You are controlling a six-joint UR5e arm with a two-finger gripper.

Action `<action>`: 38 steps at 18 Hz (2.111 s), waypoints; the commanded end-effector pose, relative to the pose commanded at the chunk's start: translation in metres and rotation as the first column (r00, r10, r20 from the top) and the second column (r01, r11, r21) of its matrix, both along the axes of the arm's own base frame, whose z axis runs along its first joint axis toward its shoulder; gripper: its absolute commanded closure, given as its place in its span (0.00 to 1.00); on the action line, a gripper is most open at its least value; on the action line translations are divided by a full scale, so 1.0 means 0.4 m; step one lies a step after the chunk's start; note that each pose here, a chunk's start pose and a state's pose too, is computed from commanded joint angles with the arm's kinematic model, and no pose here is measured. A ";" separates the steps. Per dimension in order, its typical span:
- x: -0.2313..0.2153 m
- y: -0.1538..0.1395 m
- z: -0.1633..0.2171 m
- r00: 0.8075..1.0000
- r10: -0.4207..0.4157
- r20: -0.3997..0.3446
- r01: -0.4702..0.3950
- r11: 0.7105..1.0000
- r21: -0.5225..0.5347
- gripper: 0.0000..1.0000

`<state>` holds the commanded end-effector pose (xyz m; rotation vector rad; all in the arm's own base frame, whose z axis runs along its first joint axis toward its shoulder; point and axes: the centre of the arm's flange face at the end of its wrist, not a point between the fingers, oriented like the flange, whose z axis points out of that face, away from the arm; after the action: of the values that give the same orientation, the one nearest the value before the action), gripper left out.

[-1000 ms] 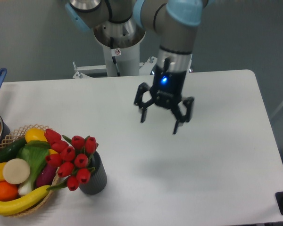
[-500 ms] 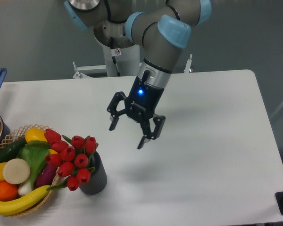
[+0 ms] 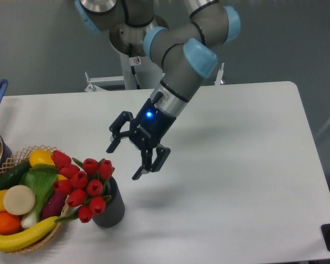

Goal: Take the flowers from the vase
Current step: 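Move the open gripper down toward the red tulips in the grey vase, then lower the gripper around the tulip stems just below the blooms, then close the gripper on the tulip bouquet stems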

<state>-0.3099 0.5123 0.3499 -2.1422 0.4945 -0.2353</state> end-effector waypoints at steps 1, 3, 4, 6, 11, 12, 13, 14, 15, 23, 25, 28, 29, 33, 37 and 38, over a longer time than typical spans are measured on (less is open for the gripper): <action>-0.004 0.009 -0.009 1.000 -0.006 0.014 0.006 1.000 0.008 0.00; -0.010 0.017 -0.025 0.999 -0.013 0.033 0.012 1.000 0.015 0.00; -0.012 0.023 -0.028 0.999 -0.017 0.043 0.016 1.000 0.023 0.00; -0.014 0.030 -0.038 0.997 -0.027 0.068 0.025 0.999 0.040 0.00; -0.013 0.059 -0.033 0.996 -0.048 0.071 0.044 0.997 0.062 0.00; -0.016 0.064 -0.043 0.996 -0.050 0.075 0.045 0.997 0.058 0.00; -0.017 0.071 -0.060 0.995 -0.053 0.083 0.049 0.997 0.053 0.00; -0.011 0.083 -0.069 0.994 -0.062 0.087 0.058 0.997 0.050 0.00; -0.008 0.093 -0.068 0.994 -0.067 0.085 0.063 0.997 0.051 0.00; 0.005 0.137 -0.071 0.991 -0.100 0.091 0.093 0.993 0.069 0.00; 0.005 0.137 -0.072 0.991 -0.099 0.092 0.093 0.993 0.068 0.05; 0.003 0.135 -0.070 0.991 -0.098 0.091 0.092 0.993 0.069 0.39; 0.002 0.136 -0.067 0.991 -0.098 0.088 0.092 0.993 0.071 0.43; 0.000 0.132 -0.065 0.991 -0.092 0.094 0.086 0.994 0.070 0.56; 0.000 0.123 -0.073 0.991 -0.084 0.108 0.077 0.995 0.062 0.64; -0.002 0.122 -0.073 0.991 -0.083 0.109 0.076 0.995 0.063 0.64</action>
<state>-0.3109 0.5611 0.3208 -2.0415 0.5161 -0.3784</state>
